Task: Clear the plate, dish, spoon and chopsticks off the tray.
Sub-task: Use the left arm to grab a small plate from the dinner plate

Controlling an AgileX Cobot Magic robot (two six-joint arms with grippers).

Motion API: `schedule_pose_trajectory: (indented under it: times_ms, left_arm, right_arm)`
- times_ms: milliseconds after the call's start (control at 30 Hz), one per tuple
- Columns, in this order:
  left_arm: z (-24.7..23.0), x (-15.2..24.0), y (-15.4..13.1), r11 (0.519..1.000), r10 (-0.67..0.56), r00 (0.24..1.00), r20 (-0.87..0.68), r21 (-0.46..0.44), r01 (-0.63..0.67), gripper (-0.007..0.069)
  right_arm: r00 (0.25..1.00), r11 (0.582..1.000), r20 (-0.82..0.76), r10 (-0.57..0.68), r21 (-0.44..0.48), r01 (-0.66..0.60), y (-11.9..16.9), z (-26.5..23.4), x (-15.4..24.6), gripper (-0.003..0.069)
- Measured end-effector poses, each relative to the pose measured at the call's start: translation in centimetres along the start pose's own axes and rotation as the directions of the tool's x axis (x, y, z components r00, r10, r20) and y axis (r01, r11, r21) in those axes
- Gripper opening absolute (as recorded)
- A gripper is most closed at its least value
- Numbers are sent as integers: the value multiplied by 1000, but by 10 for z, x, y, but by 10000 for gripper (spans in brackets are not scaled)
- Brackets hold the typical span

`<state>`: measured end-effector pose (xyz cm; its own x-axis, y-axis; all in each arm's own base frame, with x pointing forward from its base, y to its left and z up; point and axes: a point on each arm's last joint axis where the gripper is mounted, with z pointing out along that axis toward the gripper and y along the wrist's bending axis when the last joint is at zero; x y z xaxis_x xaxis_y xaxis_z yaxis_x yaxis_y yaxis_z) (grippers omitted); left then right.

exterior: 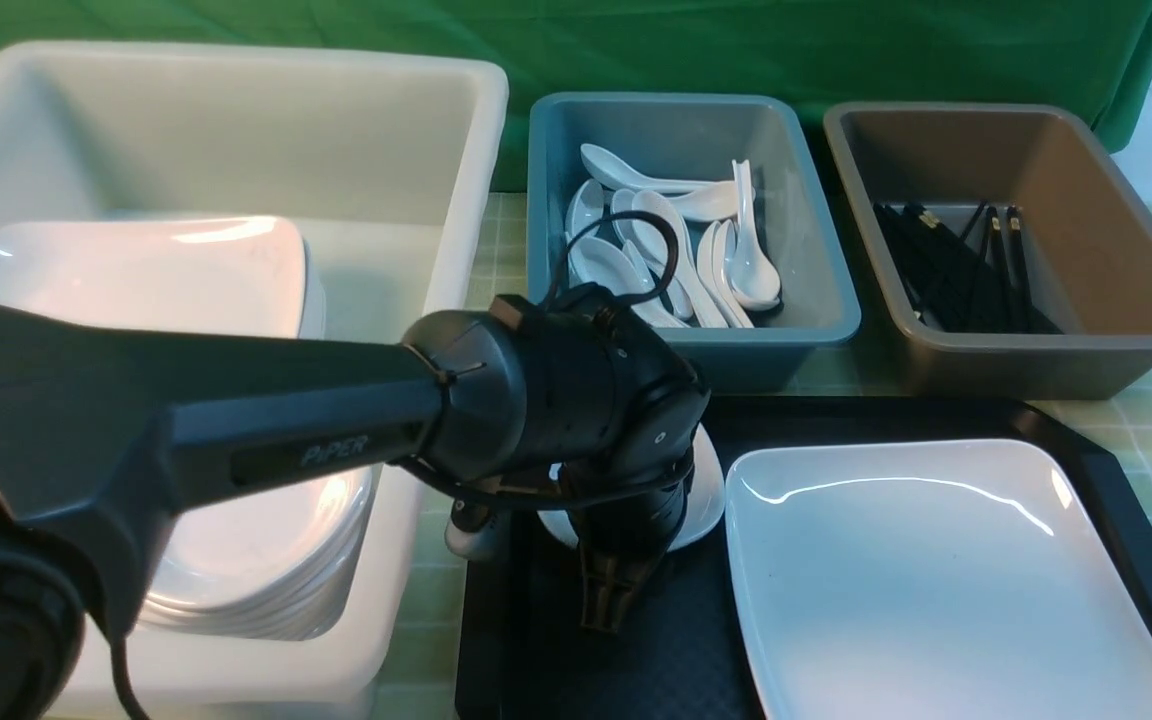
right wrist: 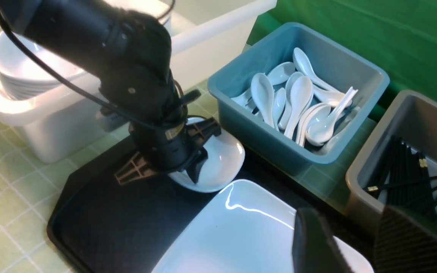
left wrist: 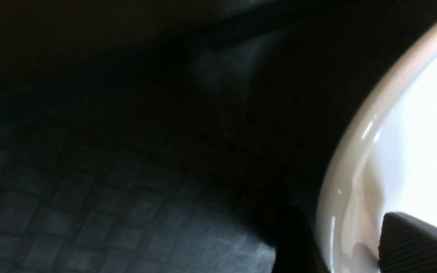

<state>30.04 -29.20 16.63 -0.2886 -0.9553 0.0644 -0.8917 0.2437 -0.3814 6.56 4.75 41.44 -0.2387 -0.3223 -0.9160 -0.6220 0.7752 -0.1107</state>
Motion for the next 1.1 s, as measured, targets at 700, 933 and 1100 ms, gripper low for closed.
schedule_pose_trajectory:
  times_ms: [700,933,1100]
  left_arm:
    - [-5,0,-9,988,142,990,-6,59,-141,41]
    - [-27,-4,-6,979,202,979,19,7,-202,28]
    - [-54,-7,-6,960,279,959,52,10,-280,10]
  right_arm:
    - [1000,1000,-5,5,-6,-5,1,0,0,238]
    - [1000,1000,-5,7,-7,-7,1,0,0,239]
    - [1000,1000,-5,7,-7,-7,1,0,0,239]
